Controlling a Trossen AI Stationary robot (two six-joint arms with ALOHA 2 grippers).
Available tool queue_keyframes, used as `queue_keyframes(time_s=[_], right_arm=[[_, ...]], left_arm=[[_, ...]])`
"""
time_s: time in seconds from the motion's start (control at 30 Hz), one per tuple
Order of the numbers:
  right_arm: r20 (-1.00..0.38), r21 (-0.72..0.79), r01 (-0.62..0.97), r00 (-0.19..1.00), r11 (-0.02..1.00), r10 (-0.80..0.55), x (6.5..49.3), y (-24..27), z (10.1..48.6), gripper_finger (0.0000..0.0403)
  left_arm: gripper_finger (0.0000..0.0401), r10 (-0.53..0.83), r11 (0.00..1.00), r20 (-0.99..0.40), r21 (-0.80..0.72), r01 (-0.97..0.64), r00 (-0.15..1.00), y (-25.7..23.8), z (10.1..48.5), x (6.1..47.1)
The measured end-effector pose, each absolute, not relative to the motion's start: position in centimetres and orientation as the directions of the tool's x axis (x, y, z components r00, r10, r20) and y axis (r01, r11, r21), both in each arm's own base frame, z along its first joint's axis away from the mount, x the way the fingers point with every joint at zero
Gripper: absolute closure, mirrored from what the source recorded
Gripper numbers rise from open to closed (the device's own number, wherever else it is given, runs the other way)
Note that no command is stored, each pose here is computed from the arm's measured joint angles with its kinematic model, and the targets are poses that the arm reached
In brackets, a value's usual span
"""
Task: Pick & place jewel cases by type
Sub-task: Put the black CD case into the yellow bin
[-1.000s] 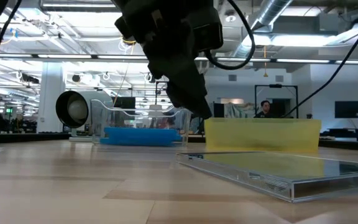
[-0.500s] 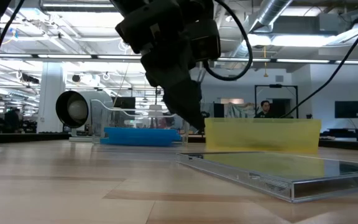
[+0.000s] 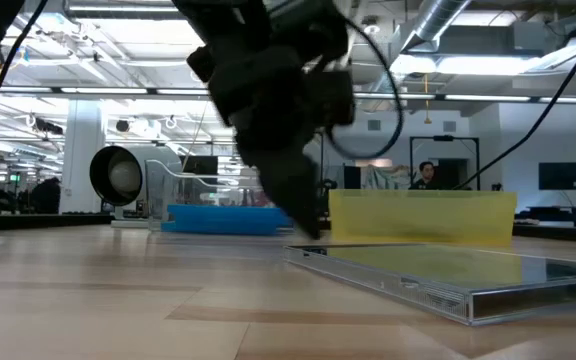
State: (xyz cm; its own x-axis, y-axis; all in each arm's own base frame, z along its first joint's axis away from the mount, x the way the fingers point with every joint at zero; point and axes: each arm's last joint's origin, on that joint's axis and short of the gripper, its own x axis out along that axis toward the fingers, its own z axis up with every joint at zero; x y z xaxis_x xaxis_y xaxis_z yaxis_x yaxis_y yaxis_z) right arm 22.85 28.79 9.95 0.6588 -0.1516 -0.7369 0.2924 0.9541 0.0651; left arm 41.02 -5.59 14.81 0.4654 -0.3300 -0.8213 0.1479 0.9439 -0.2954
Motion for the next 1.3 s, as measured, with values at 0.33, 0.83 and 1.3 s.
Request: queue_keyframes(time_s=[0.33, 0.83, 1.3], right_arm=[[-0.737, 0.047, 0.309, 0.652, 0.950, -0.176, 23.4, 28.2, 9.9, 0.0253], [-0.738, 0.032, 0.330, 0.644, 0.943, -0.200, 24.1, 27.5, 9.9, 0.0253], [-0.734, 0.020, 0.333, 0.645, 0.943, -0.212, 25.2, 26.7, 9.9, 0.0253]], left_arm=[[0.0158, -0.335, 0.939, -0.836, -0.335, 0.080, 0.435, -5.5, 13.5, 41.2], [0.0158, -0.378, 0.907, -0.804, -0.421, 0.009, 0.458, -5.3, 13.4, 41.6], [0.0158, -0.433, 0.855, -0.780, -0.514, -0.069, 0.452, -5.4, 13.4, 41.7]])
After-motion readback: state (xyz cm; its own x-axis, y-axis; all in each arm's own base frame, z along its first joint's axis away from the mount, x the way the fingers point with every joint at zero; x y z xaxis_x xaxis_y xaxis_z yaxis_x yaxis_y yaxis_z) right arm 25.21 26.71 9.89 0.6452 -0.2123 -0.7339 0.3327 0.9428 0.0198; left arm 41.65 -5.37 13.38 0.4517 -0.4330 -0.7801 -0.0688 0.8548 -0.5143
